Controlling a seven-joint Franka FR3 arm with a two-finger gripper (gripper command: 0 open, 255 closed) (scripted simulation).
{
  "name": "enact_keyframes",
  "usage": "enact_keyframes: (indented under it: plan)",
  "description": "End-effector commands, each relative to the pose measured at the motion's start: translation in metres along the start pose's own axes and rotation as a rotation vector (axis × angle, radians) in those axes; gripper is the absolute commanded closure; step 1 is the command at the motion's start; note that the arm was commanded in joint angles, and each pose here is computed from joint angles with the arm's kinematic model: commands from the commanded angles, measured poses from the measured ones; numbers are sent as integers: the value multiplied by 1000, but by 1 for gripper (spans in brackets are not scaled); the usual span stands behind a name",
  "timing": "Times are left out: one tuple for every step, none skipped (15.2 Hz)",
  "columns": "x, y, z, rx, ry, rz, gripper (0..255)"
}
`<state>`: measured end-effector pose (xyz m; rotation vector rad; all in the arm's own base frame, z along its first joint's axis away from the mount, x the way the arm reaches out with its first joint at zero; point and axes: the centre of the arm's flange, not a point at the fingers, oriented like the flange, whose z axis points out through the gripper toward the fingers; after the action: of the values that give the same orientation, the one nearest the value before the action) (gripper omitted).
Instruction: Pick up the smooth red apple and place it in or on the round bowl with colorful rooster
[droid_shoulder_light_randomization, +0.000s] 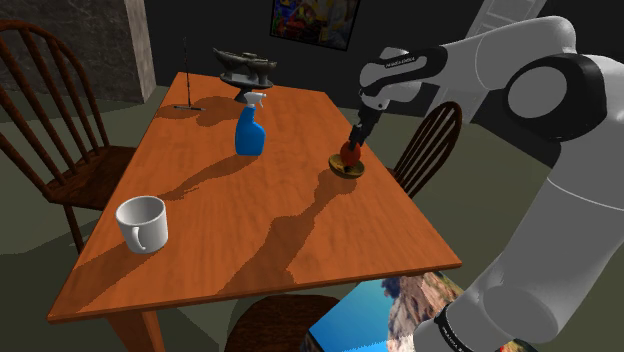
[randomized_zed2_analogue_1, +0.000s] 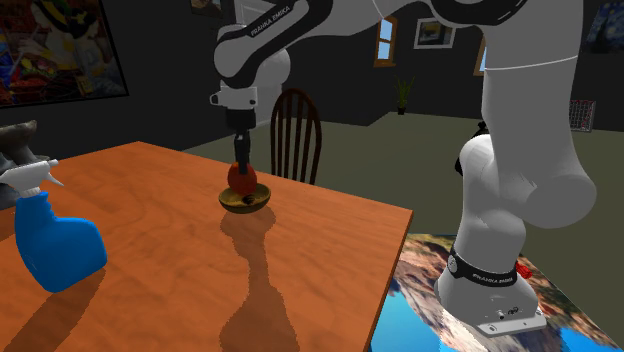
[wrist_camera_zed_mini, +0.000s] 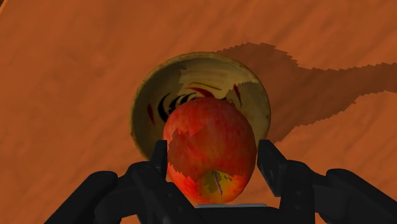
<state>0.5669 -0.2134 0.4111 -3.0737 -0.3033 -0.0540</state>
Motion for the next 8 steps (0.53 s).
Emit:
enact_keyframes:
  plan:
    - [0, 0, 1, 0, 0, 0, 255]
    - [0, 0, 1, 0, 0, 0, 255]
    - [0, 0, 1, 0, 0, 0, 255]
    - [0, 0, 1, 0, 0, 0, 255]
    - [0, 0, 1, 0, 0, 0, 255]
    - [0, 0, 1, 0, 0, 0, 0]
    - [0, 0, 1, 0, 0, 0, 0]
    - [0, 0, 1, 0, 0, 0, 0]
